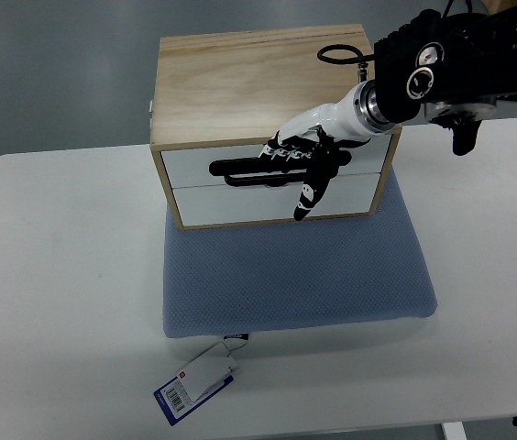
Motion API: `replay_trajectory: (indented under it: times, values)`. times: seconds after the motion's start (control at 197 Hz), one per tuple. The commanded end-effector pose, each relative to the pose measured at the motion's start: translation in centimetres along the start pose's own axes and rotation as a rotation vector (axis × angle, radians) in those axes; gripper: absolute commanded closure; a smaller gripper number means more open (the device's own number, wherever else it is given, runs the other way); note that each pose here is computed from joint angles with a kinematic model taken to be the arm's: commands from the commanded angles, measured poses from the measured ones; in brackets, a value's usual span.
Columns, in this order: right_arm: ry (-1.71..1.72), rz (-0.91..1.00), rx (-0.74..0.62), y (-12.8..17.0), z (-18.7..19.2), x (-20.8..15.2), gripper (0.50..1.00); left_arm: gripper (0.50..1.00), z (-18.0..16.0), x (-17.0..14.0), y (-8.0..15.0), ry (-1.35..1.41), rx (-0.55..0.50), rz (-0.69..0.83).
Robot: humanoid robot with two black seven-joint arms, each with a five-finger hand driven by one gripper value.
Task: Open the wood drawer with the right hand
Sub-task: 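Hook the right hand's fingers around the upper drawer's black bar handle, then pull the handle with the right hand toward the robot, sliding the drawer out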
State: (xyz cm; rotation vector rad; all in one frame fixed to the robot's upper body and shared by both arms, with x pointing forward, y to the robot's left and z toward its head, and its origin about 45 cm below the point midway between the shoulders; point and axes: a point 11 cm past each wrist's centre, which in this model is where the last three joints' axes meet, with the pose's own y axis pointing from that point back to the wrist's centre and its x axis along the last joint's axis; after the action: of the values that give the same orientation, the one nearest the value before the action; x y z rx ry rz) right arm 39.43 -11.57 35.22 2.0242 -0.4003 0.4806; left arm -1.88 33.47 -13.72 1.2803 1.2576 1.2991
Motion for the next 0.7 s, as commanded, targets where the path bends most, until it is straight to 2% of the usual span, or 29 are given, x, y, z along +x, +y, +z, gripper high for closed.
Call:
replay_trajectory:
  times: [0.0, 0.441, 0.694]
  values:
    - [-0.005, -0.001, -0.002, -0.2, 0.2, -0.2, 0.579, 0.500, 0.0, 0.0, 0.0, 0.000, 0.000, 0.000]
    - [-0.007, -0.024, -0.012, -0.1, 0.7, -0.4, 0.576, 0.500, 0.0, 0.0, 0.0, 0.000, 0.000, 0.000]
    - [-0.006, -0.110, -0.016, 0.3, 1.0, -1.4, 0.574, 0.500, 0.0, 0.0, 0.0, 0.000, 0.000, 0.001]
